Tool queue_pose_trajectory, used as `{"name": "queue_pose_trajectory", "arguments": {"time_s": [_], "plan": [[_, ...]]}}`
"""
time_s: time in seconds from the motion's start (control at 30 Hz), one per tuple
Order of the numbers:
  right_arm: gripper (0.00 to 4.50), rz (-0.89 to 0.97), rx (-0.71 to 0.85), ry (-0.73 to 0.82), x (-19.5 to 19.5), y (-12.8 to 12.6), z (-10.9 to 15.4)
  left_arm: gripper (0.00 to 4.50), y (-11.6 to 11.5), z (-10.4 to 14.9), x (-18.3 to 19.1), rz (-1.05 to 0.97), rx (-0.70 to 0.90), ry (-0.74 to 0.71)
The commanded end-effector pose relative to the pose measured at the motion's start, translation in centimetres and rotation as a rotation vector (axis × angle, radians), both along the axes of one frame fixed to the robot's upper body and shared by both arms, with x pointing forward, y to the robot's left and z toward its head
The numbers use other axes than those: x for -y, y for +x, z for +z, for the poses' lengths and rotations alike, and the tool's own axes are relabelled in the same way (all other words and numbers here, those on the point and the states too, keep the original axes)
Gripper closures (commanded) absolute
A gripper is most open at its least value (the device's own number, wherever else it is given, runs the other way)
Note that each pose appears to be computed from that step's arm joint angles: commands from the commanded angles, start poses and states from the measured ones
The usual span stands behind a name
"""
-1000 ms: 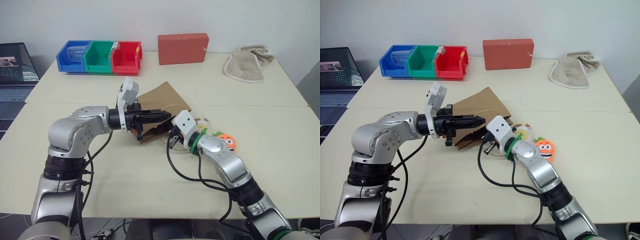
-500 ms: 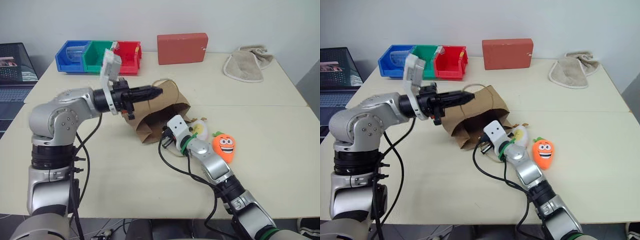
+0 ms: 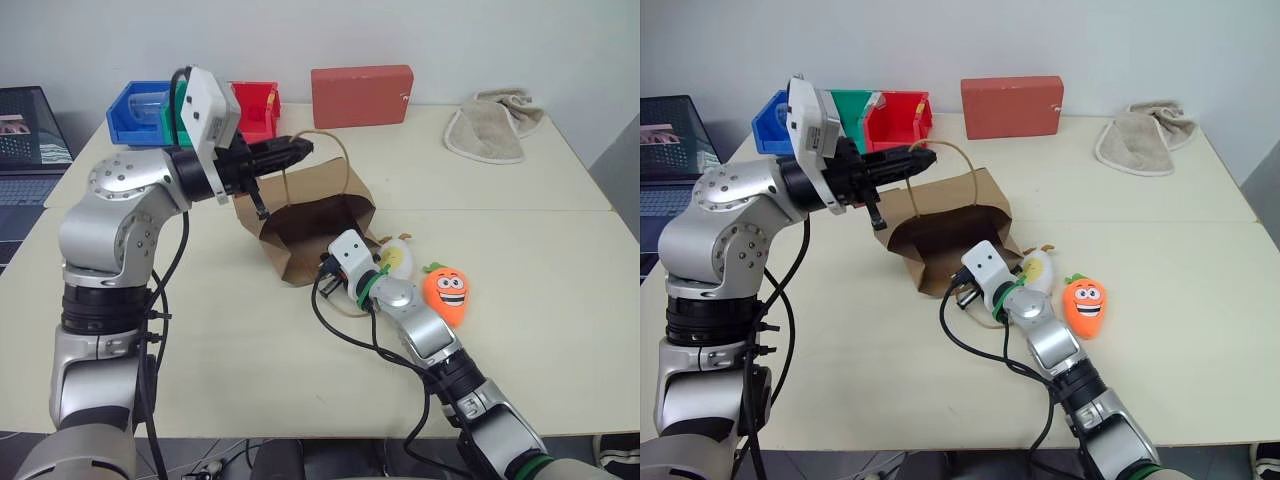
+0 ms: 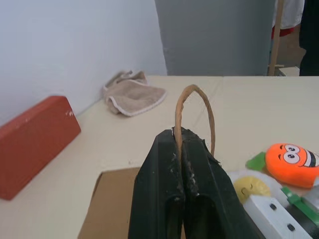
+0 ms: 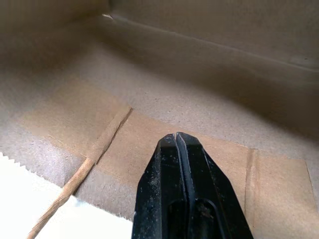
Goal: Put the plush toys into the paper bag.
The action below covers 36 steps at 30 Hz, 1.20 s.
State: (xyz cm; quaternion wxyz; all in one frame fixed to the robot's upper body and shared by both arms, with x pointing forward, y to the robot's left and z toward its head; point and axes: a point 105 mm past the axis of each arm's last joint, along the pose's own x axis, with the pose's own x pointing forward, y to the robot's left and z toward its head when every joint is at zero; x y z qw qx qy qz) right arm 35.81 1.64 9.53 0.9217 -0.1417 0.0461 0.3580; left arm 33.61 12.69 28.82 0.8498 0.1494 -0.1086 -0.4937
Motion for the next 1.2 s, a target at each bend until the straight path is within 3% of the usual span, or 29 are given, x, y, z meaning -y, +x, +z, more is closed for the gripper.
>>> {"name": "queue_pose_trajectory", "arguments": {"time_s": [0.03,0.23,0.43,0.8,0.93,1.1,1.2], "plan": [[4.47,0.000,0.010,0.028,-0.3,0.3,0.9,4.50,-1.2,0.3,0.2,-0.028,0.025,0.029],[4.47,0.024,0.035,0.030,-0.1,0.5,2.0,4.50,-1.9,-1.3,0.3,-0.036,-0.016,0.026],[4.47,0.046,0.086,0.053,1.1,0.2,4.7,4.50,-2.5,-2.2,0.7,-0.050,-0.046,0.021],[4.47,0.288,0.085,-0.004,6.6,-5.7,10.8,4.50,-2.3,-3.3,1.9,-0.089,-0.077,0.022],[3.58,0.336,0.076,-0.177,10.4,-7.9,10.7,4.50,-2.3,-3.5,2.0,-0.099,-0.088,0.028],[1.80,0.305,0.112,-0.401,12.3,-7.7,9.0,4.50,-2.4,-3.4,1.8,-0.107,-0.118,0.008],[1.80,0.317,0.114,-0.420,11.8,-7.6,7.5,4.50,-2.6,-3.2,1.6,-0.110,-0.138,0.003]]}}
